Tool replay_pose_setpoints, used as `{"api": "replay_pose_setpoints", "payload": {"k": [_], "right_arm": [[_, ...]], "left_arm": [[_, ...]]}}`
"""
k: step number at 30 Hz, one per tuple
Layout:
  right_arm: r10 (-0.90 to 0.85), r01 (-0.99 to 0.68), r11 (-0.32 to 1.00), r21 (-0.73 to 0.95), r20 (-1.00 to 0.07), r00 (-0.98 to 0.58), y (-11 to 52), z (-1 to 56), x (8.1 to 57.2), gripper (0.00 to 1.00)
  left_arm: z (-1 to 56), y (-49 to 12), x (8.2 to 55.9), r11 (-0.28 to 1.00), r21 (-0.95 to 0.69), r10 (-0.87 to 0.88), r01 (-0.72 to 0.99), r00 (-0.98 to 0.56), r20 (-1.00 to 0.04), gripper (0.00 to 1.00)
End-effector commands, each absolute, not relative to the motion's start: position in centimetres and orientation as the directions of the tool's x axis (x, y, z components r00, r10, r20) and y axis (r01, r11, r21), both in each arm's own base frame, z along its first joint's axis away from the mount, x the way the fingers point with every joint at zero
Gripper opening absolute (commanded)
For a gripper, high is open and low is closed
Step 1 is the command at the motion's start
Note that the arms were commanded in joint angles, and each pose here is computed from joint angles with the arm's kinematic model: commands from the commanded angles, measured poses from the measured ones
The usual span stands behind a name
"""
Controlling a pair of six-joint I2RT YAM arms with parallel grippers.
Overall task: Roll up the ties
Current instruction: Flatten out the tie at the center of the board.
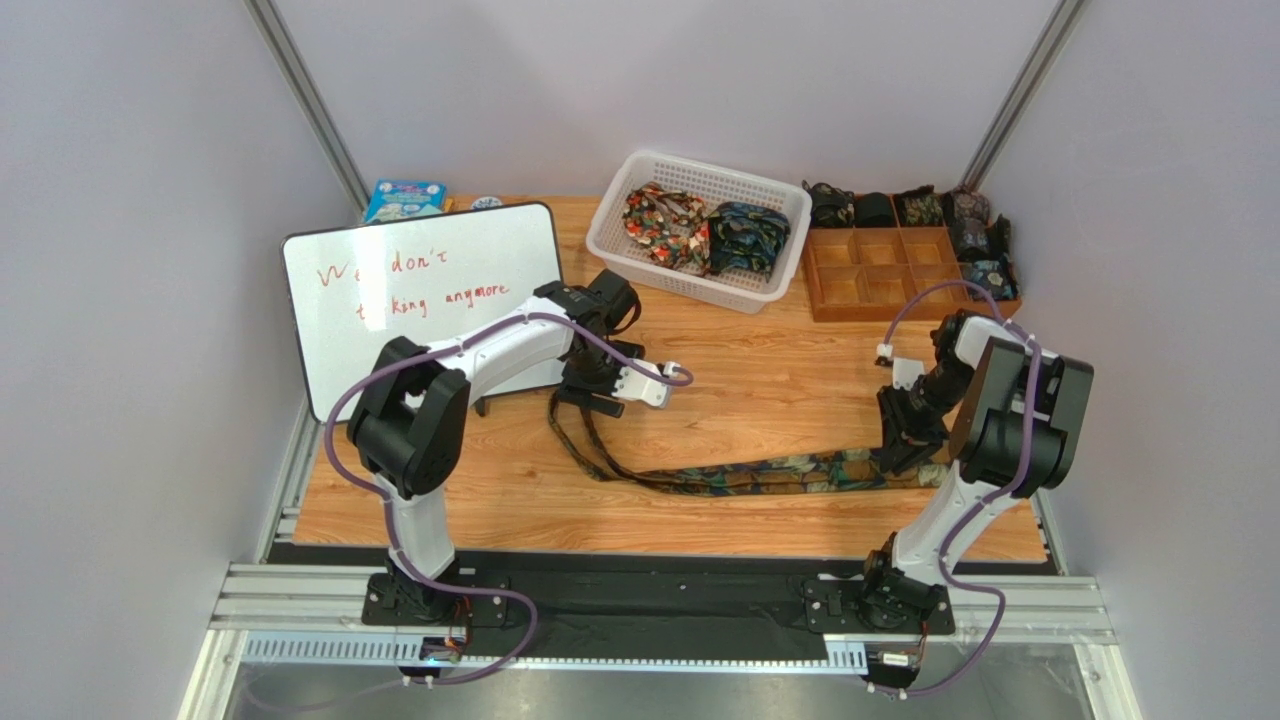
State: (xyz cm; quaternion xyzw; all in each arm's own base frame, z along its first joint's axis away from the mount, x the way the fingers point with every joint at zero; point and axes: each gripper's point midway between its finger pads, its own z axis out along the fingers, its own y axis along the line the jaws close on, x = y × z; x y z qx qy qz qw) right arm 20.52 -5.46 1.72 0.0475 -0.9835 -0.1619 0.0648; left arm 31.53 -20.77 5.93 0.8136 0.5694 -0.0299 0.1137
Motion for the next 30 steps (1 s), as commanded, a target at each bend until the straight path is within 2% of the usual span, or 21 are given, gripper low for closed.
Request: {"api": "replay_pose_setpoints", "payload": {"k": [1,7,10,11,13,14,16,17,20,23,26,27,28,30], "right_arm": [[-0.136,-0.110,0.957,0.267,0.078,-0.988,-7.1,-0.1,21.9,0.29],[-0.138,-0.110,0.960,0.256,0.094,-0.986,-7.5,-0.3,21.6,0.28],[-0.132,-0.104,0.963,0.248,0.100,-0.986,-7.9,-0.5,21.5,0.28],[-0.122,-0.094,0.965,0.244,0.102,-0.987,-8.2,-0.6,21.4,0.27],[-0.114,-0.084,0.966,0.243,0.110,-0.987,-8.5,-0.8,21.4,0.26],[-0.104,-0.075,0.968,0.238,0.111,-0.988,-8.8,-0.8,21.5,0.25],[-0.093,-0.066,0.971,0.231,0.107,-0.990,-9.3,-0.8,21.8,0.24],[-0.082,-0.056,0.973,0.224,0.107,-0.991,-9.7,-0.9,21.9,0.24],[-0.063,-0.040,0.976,0.216,0.099,-0.993,-10.5,-0.8,22.0,0.24],[-0.076,-0.055,0.975,0.216,0.093,-0.993,-10.5,-0.5,21.6,0.24],[-0.093,-0.073,0.972,0.224,0.082,-0.992,-10.1,0.0,21.1,0.24],[-0.096,-0.076,0.971,0.225,0.081,-0.992,-10.0,0.1,21.0,0.24],[-0.097,-0.078,0.971,0.226,0.076,-0.992,-9.9,0.3,21.0,0.24],[-0.101,-0.082,0.970,0.228,0.072,-0.992,-9.9,0.5,20.8,0.24]], "left_arm": [[5.7,-20.3,30.6,-0.405,0.119,0.893,0.906,0.420,-0.160,0.73],[3.2,-20.6,31.1,-0.421,0.119,0.886,0.899,0.435,-0.157,0.70],[2.8,-20.8,31.5,-0.403,0.123,0.895,0.907,0.419,-0.152,0.56],[3.0,-20.9,31.5,-0.395,0.128,0.897,0.910,0.412,-0.159,0.43],[4.4,-21.6,31.8,-0.348,0.171,0.905,0.922,0.378,-0.195,0.33],[5.3,-22.0,32.0,-0.327,0.197,0.906,0.924,0.366,-0.213,0.22],[8.2,-22.7,32.7,-0.226,0.270,0.915,0.936,0.299,-0.271,0.15],[9.4,-22.8,33.1,-0.173,0.300,0.917,0.938,0.264,-0.298,0.09],[12.9,-21.7,32.8,-0.032,0.374,0.900,0.927,0.190,-0.392,0.00],[13.7,-19.2,30.7,0.018,0.425,0.894,0.905,0.175,-0.411,0.00],[12.1,-16.7,26.2,-0.011,0.377,0.897,0.926,0.175,-0.405,0.00],[10.8,-15.5,24.1,-0.026,0.349,0.902,0.937,0.173,-0.396,0.03],[10.1,-14.9,23.2,-0.038,0.337,0.906,0.941,0.175,-0.385,0.15],[7.9,-12.9,20.5,-0.092,0.292,0.922,0.952,0.192,-0.337,0.28]]}}
